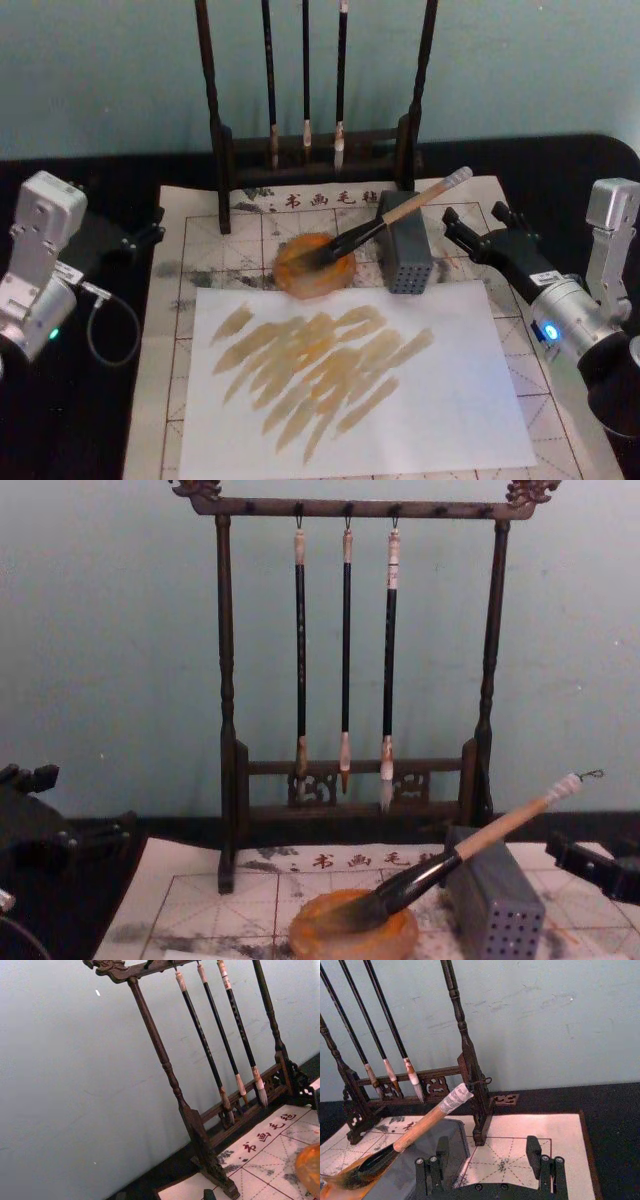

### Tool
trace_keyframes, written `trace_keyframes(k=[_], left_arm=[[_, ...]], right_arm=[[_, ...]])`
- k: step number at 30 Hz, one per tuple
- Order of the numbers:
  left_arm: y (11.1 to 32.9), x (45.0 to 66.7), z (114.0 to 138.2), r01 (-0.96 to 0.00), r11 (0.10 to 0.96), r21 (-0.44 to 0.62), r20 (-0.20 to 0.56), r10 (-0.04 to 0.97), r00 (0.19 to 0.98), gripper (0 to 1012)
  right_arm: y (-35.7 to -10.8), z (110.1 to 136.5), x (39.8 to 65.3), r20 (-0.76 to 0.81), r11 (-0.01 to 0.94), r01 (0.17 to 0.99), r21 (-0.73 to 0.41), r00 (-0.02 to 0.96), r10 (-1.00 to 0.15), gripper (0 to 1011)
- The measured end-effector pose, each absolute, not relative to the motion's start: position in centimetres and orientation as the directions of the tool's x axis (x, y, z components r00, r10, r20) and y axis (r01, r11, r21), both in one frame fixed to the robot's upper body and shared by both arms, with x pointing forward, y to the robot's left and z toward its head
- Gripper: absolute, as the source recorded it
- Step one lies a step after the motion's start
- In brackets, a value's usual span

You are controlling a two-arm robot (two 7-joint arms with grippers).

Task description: Pick up the brush from the inkstone, write on the paper, then place the brush back to its original position.

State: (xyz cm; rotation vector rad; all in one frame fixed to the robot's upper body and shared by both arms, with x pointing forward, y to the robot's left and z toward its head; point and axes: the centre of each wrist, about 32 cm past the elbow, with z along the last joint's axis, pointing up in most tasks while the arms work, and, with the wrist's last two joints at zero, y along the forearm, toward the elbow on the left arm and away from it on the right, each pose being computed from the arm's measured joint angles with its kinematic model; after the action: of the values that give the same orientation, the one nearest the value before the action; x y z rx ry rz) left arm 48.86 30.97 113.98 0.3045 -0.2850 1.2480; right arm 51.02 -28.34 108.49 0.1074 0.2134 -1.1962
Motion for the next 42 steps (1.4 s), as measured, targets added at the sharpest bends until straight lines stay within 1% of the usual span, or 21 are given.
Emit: trace_keyframes(k=[42], left_arm=[[30.97,48.86,113.98,-0.955,0.287,0.07,0.374,0.88,0.292,1001]], right_arm=[[-28.34,108.49,51.02,-0.221,0.364,0.931,-0.03,0.349,-0.911,1000]])
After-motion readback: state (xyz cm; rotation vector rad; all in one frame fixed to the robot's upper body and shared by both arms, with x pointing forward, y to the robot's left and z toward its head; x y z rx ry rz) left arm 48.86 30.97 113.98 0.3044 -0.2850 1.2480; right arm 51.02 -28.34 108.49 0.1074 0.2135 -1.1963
